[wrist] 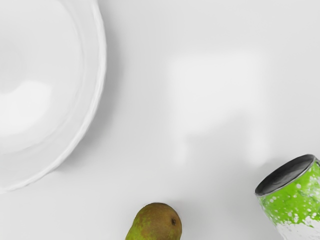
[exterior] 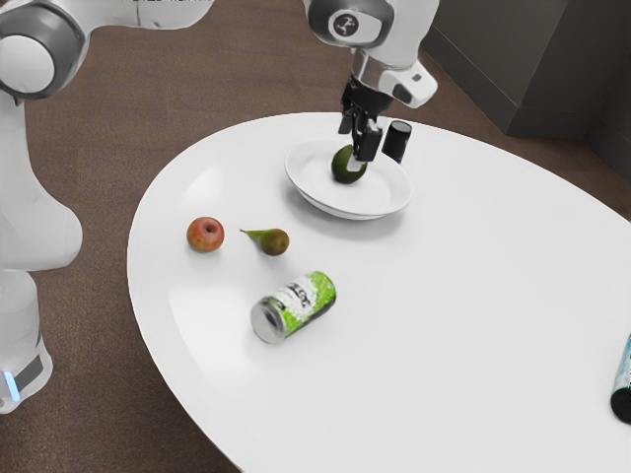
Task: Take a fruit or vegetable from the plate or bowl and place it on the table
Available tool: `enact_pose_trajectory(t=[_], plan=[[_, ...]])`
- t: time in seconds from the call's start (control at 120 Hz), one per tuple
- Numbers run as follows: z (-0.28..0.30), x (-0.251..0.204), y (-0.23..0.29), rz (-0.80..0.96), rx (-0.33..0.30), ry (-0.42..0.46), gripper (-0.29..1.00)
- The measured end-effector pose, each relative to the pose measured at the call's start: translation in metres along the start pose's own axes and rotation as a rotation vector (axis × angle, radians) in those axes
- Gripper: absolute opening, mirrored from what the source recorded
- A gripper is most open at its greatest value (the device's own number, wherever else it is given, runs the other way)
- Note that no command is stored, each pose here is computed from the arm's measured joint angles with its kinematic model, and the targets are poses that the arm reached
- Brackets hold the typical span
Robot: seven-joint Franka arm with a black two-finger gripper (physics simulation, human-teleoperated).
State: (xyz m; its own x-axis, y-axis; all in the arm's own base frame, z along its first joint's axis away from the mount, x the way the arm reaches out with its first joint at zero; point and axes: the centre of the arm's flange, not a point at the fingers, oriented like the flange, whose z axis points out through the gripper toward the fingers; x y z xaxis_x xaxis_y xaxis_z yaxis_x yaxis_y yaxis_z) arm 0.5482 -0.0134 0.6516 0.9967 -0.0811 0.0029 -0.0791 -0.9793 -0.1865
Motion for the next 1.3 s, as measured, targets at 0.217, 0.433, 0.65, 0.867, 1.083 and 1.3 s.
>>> enact_pose_trajectory(t=[0.217, 0.433, 0.65, 0.867, 1.083, 1.3], plan=[[0.000, 0.009, -0.006, -0.004, 0.003, 0.074, 0.70], [-0.005, 0.014, -0.006, -0.005, 0.002, 0.126, 0.70], [-0.005, 0.017, -0.024, -0.037, 0.015, 0.157, 0.70], [0.054, -0.021, -0.201, -0.468, -0.068, 0.098, 0.70], [0.018, -0.014, -0.169, -0.557, -0.053, 0.167, 0.70], [0.095, 0.008, -0.218, -0.784, -0.112, 0.048, 0.70]])
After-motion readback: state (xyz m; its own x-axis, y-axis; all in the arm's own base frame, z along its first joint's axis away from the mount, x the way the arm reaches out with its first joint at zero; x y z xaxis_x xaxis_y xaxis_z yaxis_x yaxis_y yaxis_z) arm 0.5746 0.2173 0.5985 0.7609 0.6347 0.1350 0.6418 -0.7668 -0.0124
